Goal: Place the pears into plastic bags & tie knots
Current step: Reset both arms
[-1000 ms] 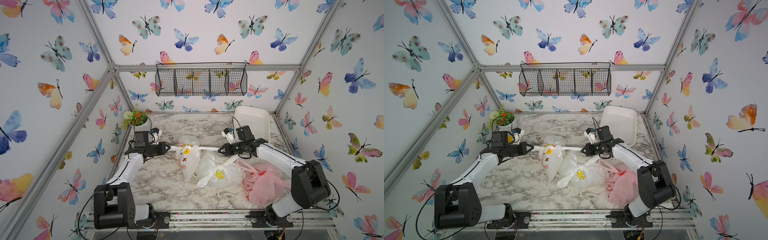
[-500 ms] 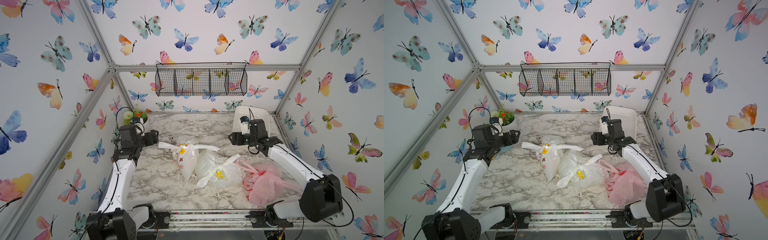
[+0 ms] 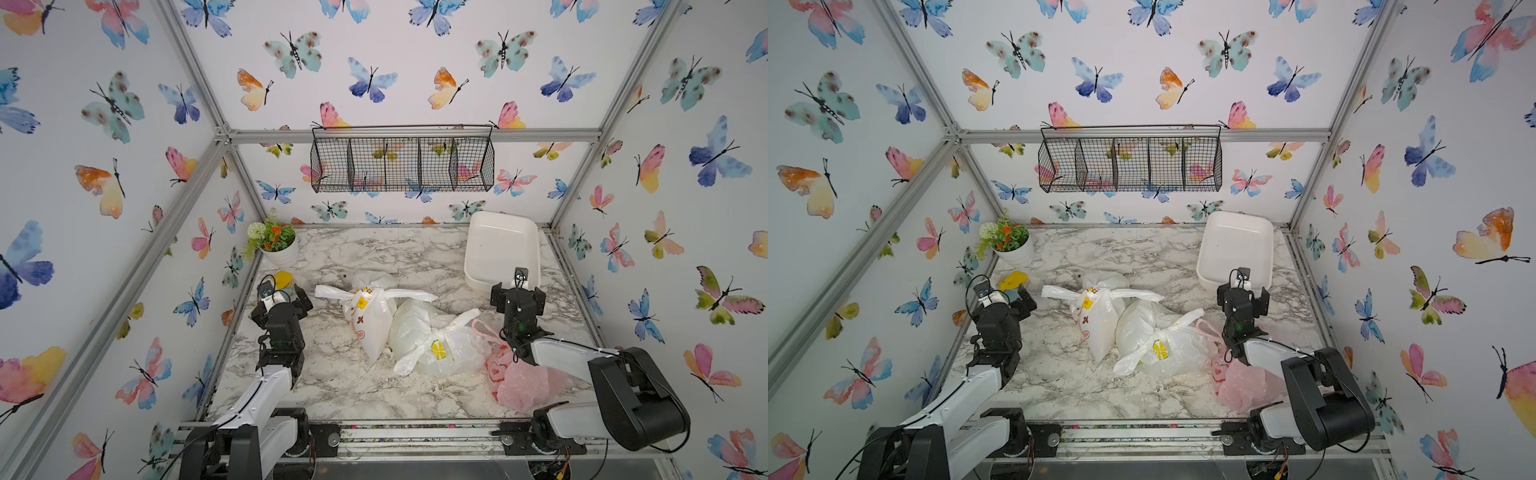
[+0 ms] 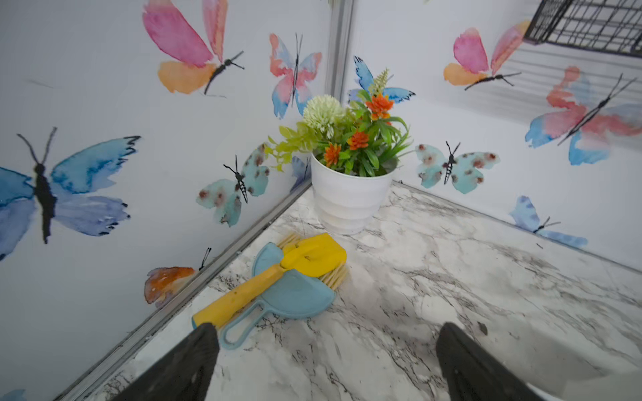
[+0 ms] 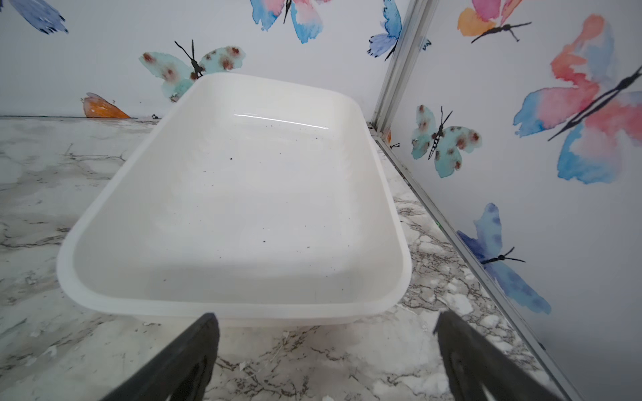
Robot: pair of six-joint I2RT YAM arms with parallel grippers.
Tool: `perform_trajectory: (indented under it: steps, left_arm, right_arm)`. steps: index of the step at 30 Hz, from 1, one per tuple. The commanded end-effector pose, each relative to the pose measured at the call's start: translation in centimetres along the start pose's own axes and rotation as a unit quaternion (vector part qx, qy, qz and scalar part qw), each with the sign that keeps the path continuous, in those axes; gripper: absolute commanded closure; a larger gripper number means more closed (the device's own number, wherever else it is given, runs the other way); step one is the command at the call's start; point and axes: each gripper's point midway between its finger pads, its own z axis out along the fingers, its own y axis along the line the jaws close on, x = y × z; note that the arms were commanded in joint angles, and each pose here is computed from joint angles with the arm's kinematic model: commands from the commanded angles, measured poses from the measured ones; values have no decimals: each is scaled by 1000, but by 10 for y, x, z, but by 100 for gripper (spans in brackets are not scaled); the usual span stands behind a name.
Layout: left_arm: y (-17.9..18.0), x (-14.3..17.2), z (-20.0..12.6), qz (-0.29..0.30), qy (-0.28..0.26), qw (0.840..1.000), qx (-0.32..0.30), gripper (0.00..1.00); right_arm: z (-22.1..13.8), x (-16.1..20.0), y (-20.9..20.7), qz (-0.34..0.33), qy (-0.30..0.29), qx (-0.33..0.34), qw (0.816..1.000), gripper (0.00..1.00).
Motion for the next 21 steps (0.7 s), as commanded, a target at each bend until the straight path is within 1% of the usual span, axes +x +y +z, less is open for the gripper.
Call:
perform_trajectory:
  steps: [1,2,3,4,6,7,8,9,10,11,12,13,14,15,16,17,18,19,20,21]
  left_arm:
    - [3,-2,6,-2,-39,999,-10,0]
    - [-2,-6,8,12,-52,999,-1,1]
    - [-17,-5,9,28,-49,998,38,1]
    - [-29,-7,10,36,-51,995,74,1]
    - [-37,-10,18,26,-53,993,103,2]
    - [-43,-8,21,20,-45,990,129,1]
    - [-48,-2,22,8,-23,989,149,2]
    - [-46,6,21,7,-1,989,146,2]
    - [-50,13,17,34,13,986,160,1]
    - [-45,23,15,47,34,988,146,2]
    - [-37,34,14,53,40,990,125,2]
    - [-28,40,14,42,38,993,107,2]
    - [-24,39,13,27,21,994,103,2]
    - [-27,37,11,9,4,993,122,2]
    - [-32,40,13,13,1,990,141,1]
    - [-37,42,16,27,0,988,152,2]
    - [-53,51,16,53,27,980,188,2]
    - [-61,62,18,72,53,975,203,2]
    - [-63,60,15,75,30,976,203,2]
    - [-59,61,7,70,11,977,203,2]
  right_arm:
    - [1,-6,-16,34,-56,27,997,1]
    - [0,-4,-19,39,-70,20,997,1]
    - [-2,-4,-18,42,-85,7,996,1]
    - [0,1,-17,42,-80,-3,996,0]
    - [1,2,-9,32,-79,-23,996,0]
    - [2,3,-7,29,-77,-29,996,1]
    - [3,3,-6,28,-75,-35,996,1]
    - [2,2,-5,30,-78,-42,996,1]
    - [-1,3,-6,31,-83,-47,995,0]
    - [-5,3,-7,33,-89,-51,994,0]
    - [-8,2,-7,35,-96,-56,993,0]
    - [-10,3,-7,36,-99,-61,993,1]
    - [-11,4,-6,36,-101,-67,992,2]
    - [-11,8,-6,41,-97,-78,991,4]
    - [-9,12,-6,44,-99,-86,990,5]
    - [-7,7,-6,43,-116,-83,989,6]
    - [-2,8,-4,37,-111,-82,990,3]
    - [2,14,-3,37,-86,-84,992,2]
    - [4,18,-1,39,-63,-88,993,2]
    - [3,13,-3,40,-78,-86,992,2]
